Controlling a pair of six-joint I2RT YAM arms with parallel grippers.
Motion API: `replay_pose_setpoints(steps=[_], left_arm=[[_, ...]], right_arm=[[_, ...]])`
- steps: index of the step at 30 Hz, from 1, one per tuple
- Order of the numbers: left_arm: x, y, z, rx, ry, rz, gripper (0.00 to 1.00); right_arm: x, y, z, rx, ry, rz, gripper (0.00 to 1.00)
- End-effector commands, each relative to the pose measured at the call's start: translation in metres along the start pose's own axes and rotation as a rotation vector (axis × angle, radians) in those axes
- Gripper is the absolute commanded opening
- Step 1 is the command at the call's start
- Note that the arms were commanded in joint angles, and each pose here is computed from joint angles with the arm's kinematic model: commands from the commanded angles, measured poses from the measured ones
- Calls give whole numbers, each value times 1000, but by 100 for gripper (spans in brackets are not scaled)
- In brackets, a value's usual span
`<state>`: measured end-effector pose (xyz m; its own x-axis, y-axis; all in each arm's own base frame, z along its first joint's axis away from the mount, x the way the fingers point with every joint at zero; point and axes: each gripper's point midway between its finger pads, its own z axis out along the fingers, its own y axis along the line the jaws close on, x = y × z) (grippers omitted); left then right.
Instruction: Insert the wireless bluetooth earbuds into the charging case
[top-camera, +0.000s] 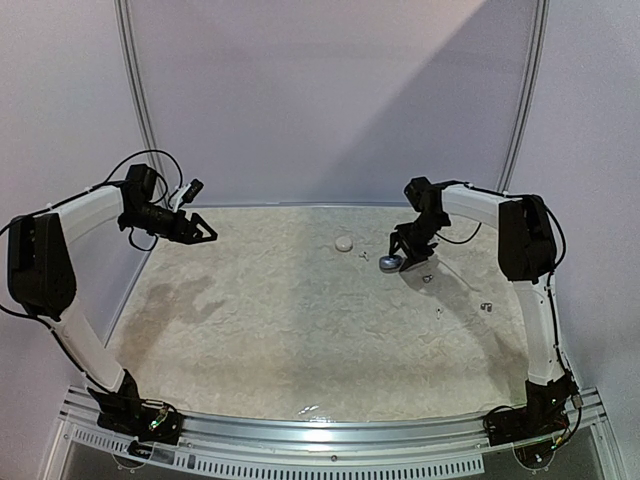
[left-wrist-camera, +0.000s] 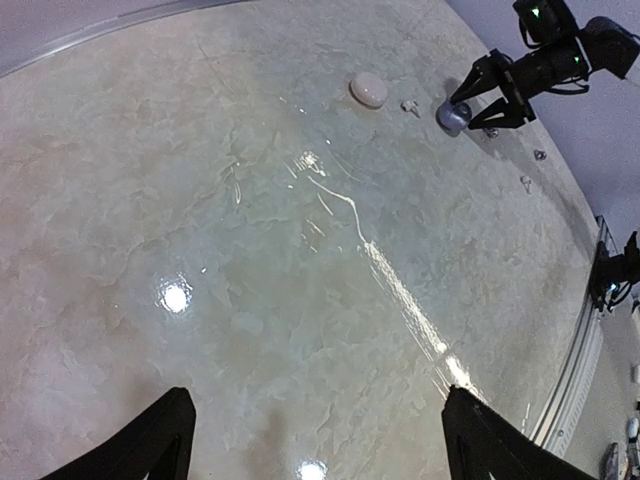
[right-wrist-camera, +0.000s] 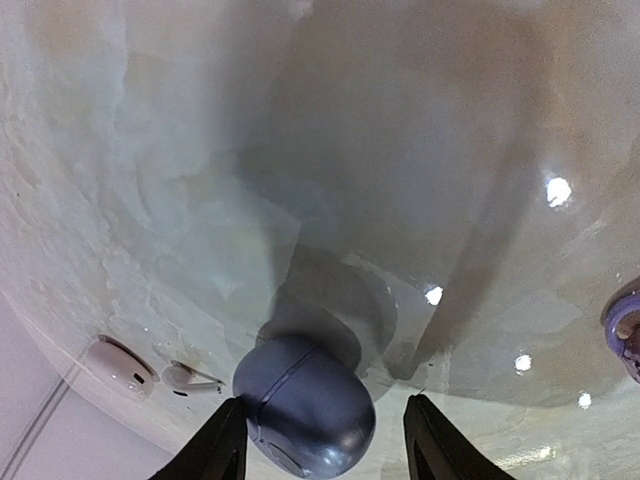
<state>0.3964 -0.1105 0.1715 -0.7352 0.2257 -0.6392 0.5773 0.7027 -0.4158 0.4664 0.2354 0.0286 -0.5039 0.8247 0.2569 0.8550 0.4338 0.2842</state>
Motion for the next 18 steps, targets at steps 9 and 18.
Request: replay_pose_setpoints(steps=[9, 18], left_arm=[[6, 0, -2, 1, 9, 2, 88], [3, 0, -3, -1, 11, 7, 88]], right_arm=[[25, -55, 10, 146, 10, -154, 51], [57, -88, 12, 145, 43, -260, 47]])
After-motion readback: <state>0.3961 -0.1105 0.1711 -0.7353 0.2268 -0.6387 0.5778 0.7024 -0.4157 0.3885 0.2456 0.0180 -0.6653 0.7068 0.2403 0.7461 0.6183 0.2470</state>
